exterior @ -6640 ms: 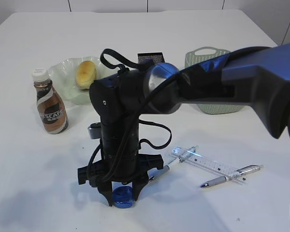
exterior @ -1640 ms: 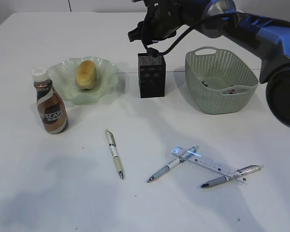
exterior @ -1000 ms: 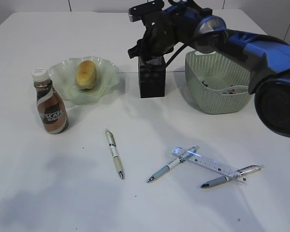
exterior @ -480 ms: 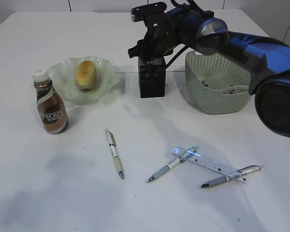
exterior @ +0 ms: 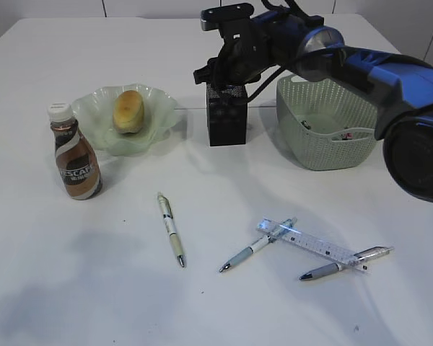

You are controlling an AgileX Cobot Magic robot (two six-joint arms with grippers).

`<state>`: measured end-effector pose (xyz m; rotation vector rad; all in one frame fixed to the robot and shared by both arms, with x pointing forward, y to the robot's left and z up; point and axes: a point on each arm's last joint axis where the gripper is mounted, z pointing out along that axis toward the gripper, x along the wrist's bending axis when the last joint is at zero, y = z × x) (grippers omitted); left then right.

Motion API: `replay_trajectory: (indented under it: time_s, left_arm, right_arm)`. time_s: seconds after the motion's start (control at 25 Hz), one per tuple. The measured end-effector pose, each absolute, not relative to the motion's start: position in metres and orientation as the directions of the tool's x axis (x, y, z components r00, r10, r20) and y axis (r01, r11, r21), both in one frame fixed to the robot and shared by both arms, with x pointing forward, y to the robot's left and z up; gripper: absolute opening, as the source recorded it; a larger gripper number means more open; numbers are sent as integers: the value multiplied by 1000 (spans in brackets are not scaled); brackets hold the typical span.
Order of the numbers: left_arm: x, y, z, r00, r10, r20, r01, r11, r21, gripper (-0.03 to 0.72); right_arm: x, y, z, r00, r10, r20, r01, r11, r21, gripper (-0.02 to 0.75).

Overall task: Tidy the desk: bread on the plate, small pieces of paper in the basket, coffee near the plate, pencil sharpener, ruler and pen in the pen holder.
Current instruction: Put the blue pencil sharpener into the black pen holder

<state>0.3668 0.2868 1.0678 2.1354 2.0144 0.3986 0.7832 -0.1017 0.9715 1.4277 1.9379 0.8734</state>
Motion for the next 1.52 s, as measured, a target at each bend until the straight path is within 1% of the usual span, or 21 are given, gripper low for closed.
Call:
replay_trajectory:
  time_s: [0.36,1.16,1.52]
  left_arm:
    - [367,288,1068,47,995,89,947,-73,312,466]
    - [367,288,1068,47,995,91,947,-73,312,466]
    - [367,289,1068,47,995,93,947,-74,312,466]
  right_arm:
    - [783,-101,971,-271,961,-54,591,210,779,414]
    - [782,-100,970,-277,960,-48,599,212,772,429]
    - [784,-99,973,-281,959,-45,574,205,793,428]
